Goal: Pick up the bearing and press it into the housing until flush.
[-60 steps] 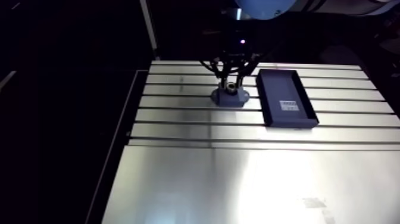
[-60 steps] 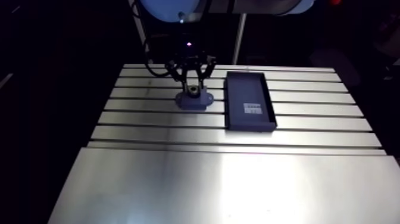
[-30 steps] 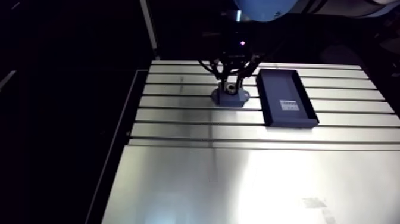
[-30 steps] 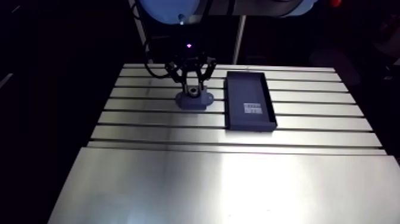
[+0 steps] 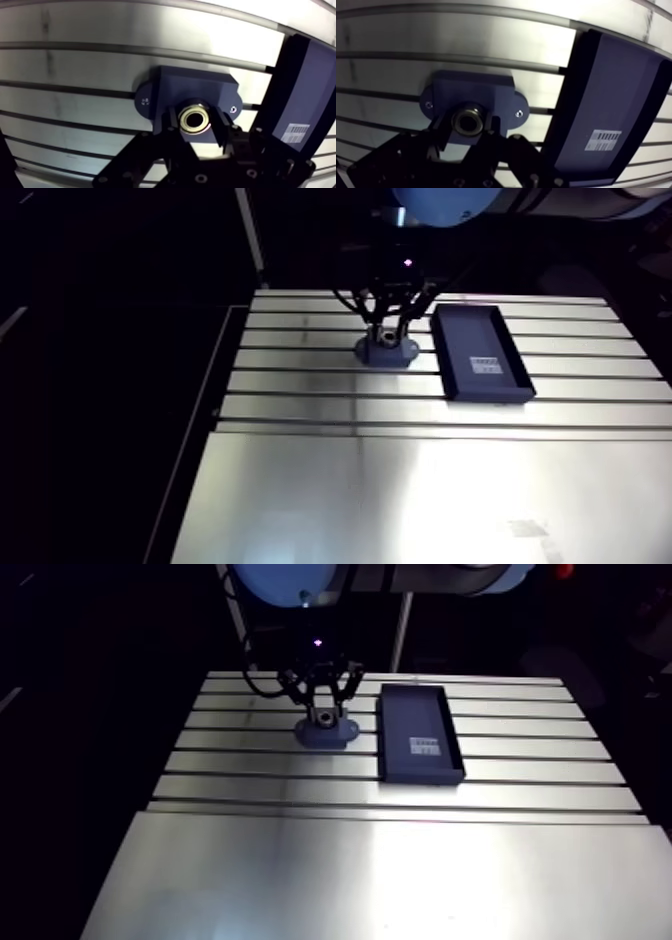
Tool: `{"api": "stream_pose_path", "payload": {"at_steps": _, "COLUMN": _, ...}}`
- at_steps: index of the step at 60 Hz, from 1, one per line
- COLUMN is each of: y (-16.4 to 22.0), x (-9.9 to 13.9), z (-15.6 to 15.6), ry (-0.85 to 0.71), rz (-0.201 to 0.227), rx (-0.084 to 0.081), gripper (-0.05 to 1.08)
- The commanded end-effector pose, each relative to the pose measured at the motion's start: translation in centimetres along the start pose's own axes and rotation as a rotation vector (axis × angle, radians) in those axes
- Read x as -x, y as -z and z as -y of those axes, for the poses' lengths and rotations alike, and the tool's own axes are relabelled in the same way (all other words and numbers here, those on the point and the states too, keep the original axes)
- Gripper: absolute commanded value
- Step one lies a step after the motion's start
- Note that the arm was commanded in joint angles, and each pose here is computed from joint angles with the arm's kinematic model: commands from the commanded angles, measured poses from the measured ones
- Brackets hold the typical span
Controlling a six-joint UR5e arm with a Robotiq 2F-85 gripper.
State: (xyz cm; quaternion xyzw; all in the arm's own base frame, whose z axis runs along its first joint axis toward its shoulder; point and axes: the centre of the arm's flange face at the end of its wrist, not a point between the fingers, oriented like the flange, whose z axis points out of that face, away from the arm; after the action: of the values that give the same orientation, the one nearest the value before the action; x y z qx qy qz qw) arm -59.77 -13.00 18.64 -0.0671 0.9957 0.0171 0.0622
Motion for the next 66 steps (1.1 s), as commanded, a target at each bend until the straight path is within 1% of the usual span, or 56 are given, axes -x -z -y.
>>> {"api": "stream_pose_path", "payload": {"at_steps": 1, "y": 0.05, "x": -0.03, "z": -0.02, "ry": 0.001, "rz": -0.001, "rx": 0.002, "gripper": 0.69}}
{"api": "stream_pose_path", "payload": {"at_steps": 47, "y": -0.01, "x": 0.01, "z": -0.01, "ry": 0.001, "rz": 0.000, "rx": 0.001, "gripper": 0.69}}
{"api": "stream_pose_path", "payload": {"at_steps": 64, "y": 0.02, "x": 0.13, "z": 0.02, "ry": 0.007, "rz": -0.002, "rx": 0.000, "gripper": 0.69}}
{"api": "stream_pose_path", "payload": {"at_steps": 66, "y": -0.05, "x": 0.25, "z": -0.04, "ry": 0.007, "rz": 0.001, "rx": -0.002, "gripper": 0.69}}
